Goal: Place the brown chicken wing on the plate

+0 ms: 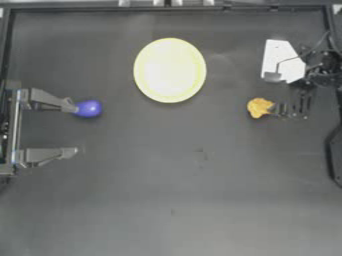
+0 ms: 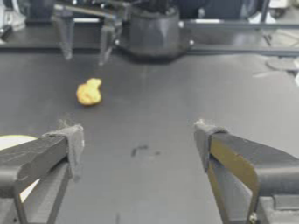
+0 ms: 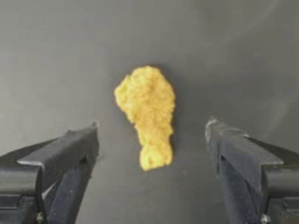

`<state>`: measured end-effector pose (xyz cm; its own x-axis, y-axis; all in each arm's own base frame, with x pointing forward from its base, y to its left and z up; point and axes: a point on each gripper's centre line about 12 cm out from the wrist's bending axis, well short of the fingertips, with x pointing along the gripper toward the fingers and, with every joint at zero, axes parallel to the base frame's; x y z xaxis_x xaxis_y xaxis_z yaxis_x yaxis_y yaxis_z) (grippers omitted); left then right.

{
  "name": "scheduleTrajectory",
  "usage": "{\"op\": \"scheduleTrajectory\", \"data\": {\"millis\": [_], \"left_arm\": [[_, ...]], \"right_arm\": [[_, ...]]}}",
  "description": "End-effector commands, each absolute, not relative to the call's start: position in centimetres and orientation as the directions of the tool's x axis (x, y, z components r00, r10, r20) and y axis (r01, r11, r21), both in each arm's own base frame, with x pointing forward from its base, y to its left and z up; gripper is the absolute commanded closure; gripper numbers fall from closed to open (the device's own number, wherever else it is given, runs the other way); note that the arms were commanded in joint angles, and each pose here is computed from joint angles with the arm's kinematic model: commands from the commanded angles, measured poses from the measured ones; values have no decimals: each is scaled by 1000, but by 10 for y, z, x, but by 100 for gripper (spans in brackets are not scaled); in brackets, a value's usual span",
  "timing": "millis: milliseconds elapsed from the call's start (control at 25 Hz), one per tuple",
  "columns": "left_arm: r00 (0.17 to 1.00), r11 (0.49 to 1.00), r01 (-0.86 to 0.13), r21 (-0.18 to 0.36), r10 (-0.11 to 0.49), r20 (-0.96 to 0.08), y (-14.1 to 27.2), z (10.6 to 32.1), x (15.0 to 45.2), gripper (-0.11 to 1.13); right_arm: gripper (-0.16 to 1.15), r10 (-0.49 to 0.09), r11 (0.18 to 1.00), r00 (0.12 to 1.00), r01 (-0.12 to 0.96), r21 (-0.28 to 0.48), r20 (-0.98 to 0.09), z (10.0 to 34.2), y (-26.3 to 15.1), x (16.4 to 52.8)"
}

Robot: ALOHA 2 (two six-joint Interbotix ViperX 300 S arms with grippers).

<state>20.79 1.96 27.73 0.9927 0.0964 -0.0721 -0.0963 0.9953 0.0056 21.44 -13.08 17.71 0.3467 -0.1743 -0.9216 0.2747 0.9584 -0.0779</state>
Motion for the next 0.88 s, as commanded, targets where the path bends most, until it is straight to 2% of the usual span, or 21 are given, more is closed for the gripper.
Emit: {"op": "scheduleTrajectory", "data": {"millis": [40, 880], "left_arm": [[993, 995, -99, 1, 99, -66, 20, 283, 213, -1], [991, 995, -101, -3, 101, -91, 22, 282, 222, -1]], "right_arm": [[-2, -177, 959, 358, 271, -79, -917, 174, -135, 221], [-2, -138, 966, 289, 250, -65, -947, 126, -140, 236]]}}
